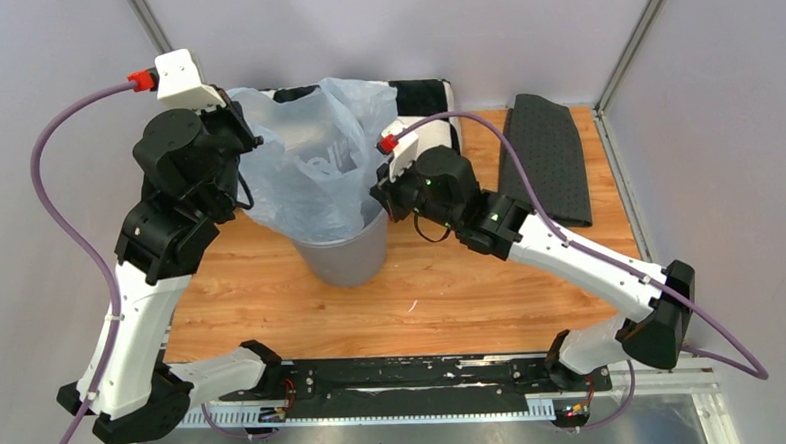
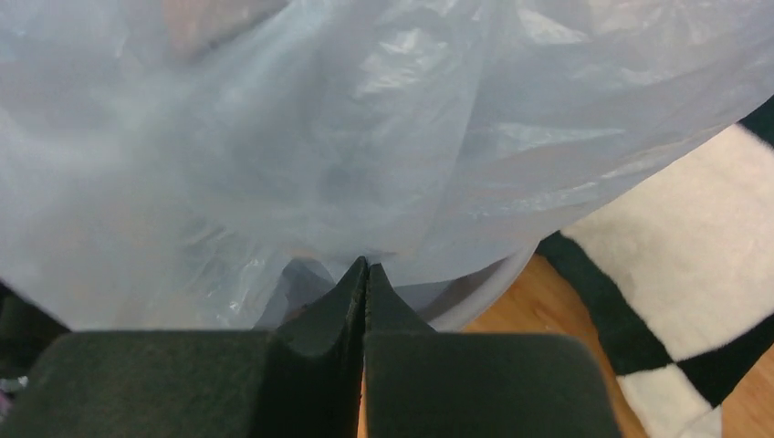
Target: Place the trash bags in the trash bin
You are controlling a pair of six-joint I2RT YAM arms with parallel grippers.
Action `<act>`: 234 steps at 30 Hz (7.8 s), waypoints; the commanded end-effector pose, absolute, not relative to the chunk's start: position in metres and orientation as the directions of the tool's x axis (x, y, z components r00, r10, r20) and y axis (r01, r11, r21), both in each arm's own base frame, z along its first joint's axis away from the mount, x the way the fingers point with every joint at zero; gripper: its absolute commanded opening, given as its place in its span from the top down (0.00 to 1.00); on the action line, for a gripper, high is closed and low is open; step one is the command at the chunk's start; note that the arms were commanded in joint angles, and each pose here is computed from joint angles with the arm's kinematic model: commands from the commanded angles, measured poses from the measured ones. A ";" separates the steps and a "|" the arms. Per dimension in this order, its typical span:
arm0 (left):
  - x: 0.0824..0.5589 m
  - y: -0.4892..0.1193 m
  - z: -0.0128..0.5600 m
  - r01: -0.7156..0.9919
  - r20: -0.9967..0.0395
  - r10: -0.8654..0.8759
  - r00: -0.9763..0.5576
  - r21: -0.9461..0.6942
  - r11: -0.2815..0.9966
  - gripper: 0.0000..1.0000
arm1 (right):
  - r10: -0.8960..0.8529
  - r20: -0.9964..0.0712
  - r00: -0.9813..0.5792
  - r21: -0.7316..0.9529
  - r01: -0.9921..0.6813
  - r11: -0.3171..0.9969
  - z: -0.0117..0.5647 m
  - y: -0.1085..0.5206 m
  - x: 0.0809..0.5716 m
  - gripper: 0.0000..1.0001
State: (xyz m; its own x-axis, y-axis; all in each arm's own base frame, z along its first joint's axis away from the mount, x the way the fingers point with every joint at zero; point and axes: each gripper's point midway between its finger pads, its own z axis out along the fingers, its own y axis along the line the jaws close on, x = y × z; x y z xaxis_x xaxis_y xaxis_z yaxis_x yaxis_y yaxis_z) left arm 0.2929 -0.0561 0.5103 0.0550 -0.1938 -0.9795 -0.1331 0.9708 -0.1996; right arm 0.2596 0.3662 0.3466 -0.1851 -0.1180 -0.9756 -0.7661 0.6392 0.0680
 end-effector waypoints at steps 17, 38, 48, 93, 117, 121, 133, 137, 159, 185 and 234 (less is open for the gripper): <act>0.294 -0.062 0.483 -0.116 -0.977 -0.214 0.004 -0.213 0.970 1.00 | -0.043 -0.991 -0.130 0.074 -0.774 0.629 0.385 0.338 0.226 0.67; 0.291 -0.069 0.490 -0.071 -0.968 -0.252 0.011 -0.252 0.965 1.00 | -0.124 -0.981 -0.152 0.030 -0.741 0.671 0.366 0.400 0.209 0.81; 0.297 -0.072 0.446 -0.100 -0.972 -0.224 -0.074 -0.216 0.971 1.00 | -0.220 -0.961 -0.167 -0.037 -0.711 0.703 0.309 0.396 0.217 1.00; 0.251 -0.060 0.442 -0.040 -0.950 -0.299 -0.094 -0.297 0.954 1.00 | -0.370 -0.928 0.045 -0.303 -0.671 0.677 0.408 0.423 0.262 0.83; 0.251 -0.062 0.455 -0.019 -0.950 -0.302 -0.079 -0.302 0.953 1.00 | -0.373 -0.927 0.045 -0.201 -0.899 0.390 0.374 0.472 0.227 0.58; 0.249 -0.060 0.457 -0.020 -0.950 -0.303 -0.072 -0.302 0.953 1.00 | -0.397 -0.917 0.044 -0.226 -0.877 0.424 0.366 0.475 0.241 0.56; 0.250 -0.059 0.461 -0.024 -0.953 -0.296 -0.067 -0.295 0.955 1.00 | -0.390 -0.921 -0.014 -0.195 -0.849 0.490 0.357 0.458 0.262 0.60; 0.251 -0.054 0.458 -0.052 -0.959 -0.274 -0.066 -0.271 0.961 1.00 | -0.389 -0.916 -0.094 -0.128 -0.853 0.506 0.338 0.444 0.274 0.60; 0.282 -0.074 0.370 -0.109 -0.945 -0.194 -0.263 -0.170 0.979 1.00 | -0.313 -0.945 -0.098 -0.034 -0.919 0.392 0.369 0.428 0.228 0.59; 0.247 -0.064 0.368 -0.039 -0.947 -0.229 -0.227 -0.226 0.973 1.00 | -0.340 -0.934 -0.110 -0.043 -0.909 0.414 0.352 0.470 0.259 0.56; 0.203 -0.023 0.335 -0.156 -0.930 -0.207 -0.303 -0.166 0.974 1.00 | -0.286 -0.938 -0.196 -0.108 -0.619 0.778 0.372 0.324 0.276 1.00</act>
